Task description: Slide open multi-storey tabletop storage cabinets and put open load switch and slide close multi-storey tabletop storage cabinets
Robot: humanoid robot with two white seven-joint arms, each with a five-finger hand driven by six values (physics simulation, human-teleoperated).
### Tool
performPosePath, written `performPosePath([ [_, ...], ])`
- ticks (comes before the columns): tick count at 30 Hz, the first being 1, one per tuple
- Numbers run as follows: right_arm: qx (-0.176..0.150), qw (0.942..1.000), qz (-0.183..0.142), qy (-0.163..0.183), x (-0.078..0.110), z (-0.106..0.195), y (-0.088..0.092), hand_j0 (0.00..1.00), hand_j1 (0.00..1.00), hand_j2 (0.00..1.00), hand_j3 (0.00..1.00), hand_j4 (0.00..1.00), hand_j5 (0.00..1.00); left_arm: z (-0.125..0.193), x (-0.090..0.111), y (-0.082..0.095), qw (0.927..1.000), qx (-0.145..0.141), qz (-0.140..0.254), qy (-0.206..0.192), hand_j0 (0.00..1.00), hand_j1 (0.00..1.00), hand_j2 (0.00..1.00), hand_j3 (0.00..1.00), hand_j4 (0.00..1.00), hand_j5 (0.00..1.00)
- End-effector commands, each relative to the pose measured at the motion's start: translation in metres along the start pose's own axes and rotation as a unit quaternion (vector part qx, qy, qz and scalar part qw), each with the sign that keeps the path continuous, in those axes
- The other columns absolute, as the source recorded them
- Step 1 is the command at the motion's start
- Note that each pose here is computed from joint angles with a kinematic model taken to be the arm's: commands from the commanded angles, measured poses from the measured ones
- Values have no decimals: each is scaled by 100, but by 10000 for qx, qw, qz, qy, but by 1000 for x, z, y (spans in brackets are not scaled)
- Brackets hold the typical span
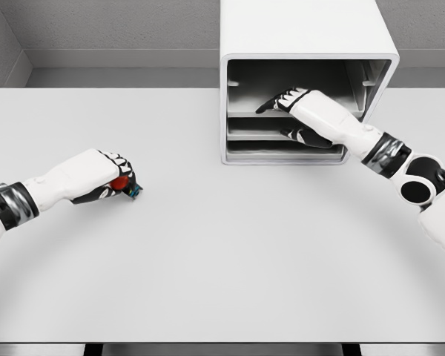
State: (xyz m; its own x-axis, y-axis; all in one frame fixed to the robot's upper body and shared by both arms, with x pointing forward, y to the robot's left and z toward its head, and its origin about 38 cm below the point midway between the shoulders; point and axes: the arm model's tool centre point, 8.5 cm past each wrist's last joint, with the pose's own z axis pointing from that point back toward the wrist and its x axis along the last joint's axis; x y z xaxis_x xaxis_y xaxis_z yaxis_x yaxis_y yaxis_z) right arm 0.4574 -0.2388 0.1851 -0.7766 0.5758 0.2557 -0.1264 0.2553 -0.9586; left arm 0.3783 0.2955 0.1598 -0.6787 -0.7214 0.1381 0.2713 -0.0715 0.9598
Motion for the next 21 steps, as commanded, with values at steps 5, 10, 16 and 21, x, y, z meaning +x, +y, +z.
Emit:
performPosePath([
  [5,15,10000,-22,0,1,3,1,73,73,73,73,73,73,2,1,6,9999,126,18,-12,36,36,36,36,36,36],
  [10,18,9999,48,-87,6,6,-2,73,73,73,73,73,73,7,2,11,9998,219,-28,19,36,36,36,36,36,36],
  [16,32,9998,118,-160,11,13,-7,73,73,73,73,73,73,12,-1,16,9994,350,64,17,37,37,37,37,37,37],
  [21,46,9992,234,-313,23,21,-13,73,73,73,73,73,73,15,1,20,9990,442,61,9,37,37,37,37,37,37],
])
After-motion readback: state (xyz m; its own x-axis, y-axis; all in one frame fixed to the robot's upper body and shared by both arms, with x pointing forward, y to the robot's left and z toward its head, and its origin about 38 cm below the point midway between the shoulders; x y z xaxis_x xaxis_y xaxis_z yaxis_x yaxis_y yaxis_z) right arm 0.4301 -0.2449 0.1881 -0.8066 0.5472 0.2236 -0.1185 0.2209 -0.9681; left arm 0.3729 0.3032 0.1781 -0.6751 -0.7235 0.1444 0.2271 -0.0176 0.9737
